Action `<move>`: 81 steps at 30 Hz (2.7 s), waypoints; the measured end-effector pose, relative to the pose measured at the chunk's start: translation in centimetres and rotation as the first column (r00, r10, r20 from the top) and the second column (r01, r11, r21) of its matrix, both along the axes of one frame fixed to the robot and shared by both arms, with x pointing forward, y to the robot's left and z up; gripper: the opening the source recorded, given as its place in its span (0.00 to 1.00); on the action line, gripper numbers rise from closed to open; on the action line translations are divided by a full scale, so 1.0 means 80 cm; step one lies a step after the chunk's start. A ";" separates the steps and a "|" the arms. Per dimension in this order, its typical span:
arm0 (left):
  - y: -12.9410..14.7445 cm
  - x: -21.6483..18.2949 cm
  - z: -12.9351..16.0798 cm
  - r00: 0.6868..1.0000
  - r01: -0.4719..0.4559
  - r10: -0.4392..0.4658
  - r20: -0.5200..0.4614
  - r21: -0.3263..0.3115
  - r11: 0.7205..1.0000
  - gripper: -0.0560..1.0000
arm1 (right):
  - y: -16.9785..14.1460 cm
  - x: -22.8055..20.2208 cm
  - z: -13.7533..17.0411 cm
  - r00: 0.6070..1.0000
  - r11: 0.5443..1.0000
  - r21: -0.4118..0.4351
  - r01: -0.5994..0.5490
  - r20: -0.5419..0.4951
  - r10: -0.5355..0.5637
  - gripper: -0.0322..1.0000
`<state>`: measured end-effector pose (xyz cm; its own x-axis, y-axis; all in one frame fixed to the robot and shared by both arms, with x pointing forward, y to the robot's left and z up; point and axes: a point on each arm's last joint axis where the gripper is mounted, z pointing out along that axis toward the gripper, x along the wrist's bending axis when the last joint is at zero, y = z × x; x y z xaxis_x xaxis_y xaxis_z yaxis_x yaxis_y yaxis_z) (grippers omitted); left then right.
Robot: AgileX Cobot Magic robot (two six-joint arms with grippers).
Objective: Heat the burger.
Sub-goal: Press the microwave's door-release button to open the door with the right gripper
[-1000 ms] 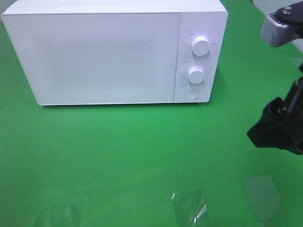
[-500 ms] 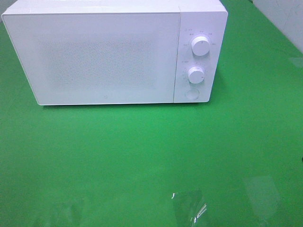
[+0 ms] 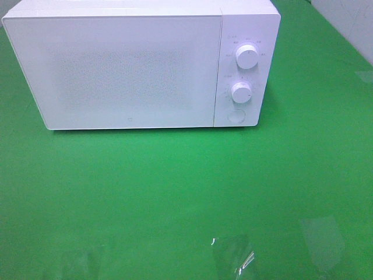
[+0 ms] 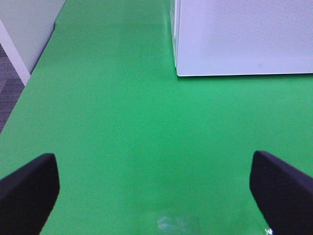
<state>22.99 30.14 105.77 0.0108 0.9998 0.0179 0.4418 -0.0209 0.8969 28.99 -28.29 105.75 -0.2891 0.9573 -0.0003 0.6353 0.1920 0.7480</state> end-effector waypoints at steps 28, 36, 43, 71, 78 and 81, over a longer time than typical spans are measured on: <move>0.000 0.000 0.000 1.000 0.000 0.000 0.000 0.000 1.000 0.98 | -0.016 -0.066 0.000 0.935 0.989 0.085 0.124 0.322 -0.145 0.75; 0.000 0.000 0.000 1.000 0.000 0.000 0.000 0.000 1.000 0.98 | -0.016 -0.066 0.000 0.935 0.987 0.094 0.128 0.320 -0.152 0.75; 0.000 0.000 0.000 1.000 0.000 0.000 0.000 0.000 1.000 0.98 | -0.016 -0.066 0.000 0.935 0.985 0.109 0.134 0.315 -0.162 0.75; 0.000 0.000 0.000 1.000 0.000 0.000 0.000 0.000 1.000 0.98 | -0.005 0.052 0.024 0.924 0.981 0.117 0.154 0.335 -0.185 0.74; 0.000 0.000 0.000 1.000 0.000 0.000 0.000 0.000 1.000 0.98 | -0.001 0.100 0.013 0.923 0.978 0.125 0.164 0.329 -0.197 0.72; 0.000 0.000 0.000 1.000 0.000 0.000 0.000 0.000 1.000 0.98 | 0.000 0.107 0.012 0.922 0.977 0.132 0.167 0.331 -0.202 0.72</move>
<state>22.99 30.14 105.77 0.0108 0.9998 0.0179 0.4418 -0.0209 0.8969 37.53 -28.29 106.73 -0.1064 0.9939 0.0302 0.3558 0.0097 0.9345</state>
